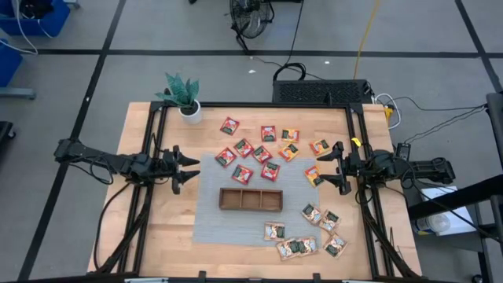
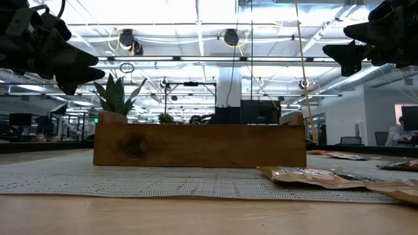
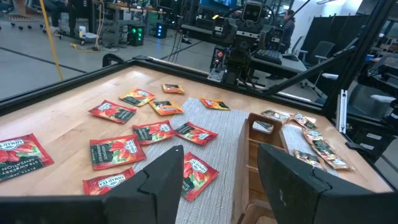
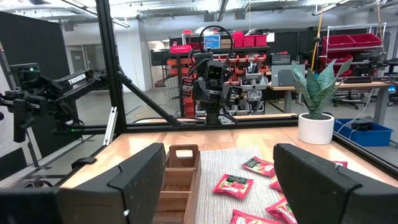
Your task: Pick & Place Tea
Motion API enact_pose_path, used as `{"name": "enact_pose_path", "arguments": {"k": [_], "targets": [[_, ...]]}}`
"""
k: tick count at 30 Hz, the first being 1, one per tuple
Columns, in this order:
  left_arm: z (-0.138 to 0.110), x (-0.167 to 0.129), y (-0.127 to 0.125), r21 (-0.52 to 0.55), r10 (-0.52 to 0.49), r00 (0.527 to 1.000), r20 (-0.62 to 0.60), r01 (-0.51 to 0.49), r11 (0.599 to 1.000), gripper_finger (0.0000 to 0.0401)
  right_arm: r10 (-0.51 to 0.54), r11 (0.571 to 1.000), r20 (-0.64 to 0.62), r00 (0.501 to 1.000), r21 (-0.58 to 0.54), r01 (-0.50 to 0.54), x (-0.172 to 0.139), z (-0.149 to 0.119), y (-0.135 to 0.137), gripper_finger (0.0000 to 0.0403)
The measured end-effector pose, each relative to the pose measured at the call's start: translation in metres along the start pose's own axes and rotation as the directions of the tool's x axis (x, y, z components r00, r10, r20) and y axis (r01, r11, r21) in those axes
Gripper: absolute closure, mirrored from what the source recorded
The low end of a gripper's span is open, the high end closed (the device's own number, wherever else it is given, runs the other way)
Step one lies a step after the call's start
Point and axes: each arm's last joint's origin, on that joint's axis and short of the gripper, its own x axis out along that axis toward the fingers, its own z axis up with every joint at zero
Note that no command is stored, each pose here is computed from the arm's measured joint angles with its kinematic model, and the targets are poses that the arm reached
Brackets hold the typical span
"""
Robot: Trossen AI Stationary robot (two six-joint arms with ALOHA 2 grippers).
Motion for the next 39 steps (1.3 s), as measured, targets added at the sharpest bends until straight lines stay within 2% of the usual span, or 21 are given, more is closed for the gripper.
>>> {"name": "enact_pose_path", "arguments": {"k": [14,17,21,23,32,39], "targets": [[0.0,0.0,0.0,0.0,0.0,1.0,0.0,0.0,1.0,0.0196,0.001,1.0,0.004,1.0,0.012,-0.001,0.0,0.0004,0.0001,0.0124],[0.0001,0.0,0.0,0.0,0.0,1.0,0.0,0.0,1.0,0.0196,0.002,0.993,0.014,1.0,0.117,-0.004,0.0,0.0014,0.0002,0.0124],[0.0,0.0,0.0,0.0,0.0,1.0,0.0,0.0,1.0,0.0196,0.003,0.956,0.023,1.0,0.294,-0.01,-0.0001,0.0022,0.0003,0.0124],[0.0,0.0,0.0,0.0,0.0,1.0,0.0,0.0,1.0,0.0196,0.002,0.941,0.024,1.0,0.339,-0.01,-0.0001,0.0023,0.0003,0.0124],[0.0,0.0,0.0,0.0,0.0,1.0,0.0,0.0,1.0,0.0196,-0.129,0.933,0.019,0.991,0.342,0.115,-0.0003,0.0013,-0.0036,0.0124],[0.0,0.0,0.0,0.0,0.0,1.0,0.0,0.0,1.0,0.0196,-0.127,0.937,0.048,0.991,0.334,0.104,-0.0003,0.004,-0.0034,0.0124]]}}
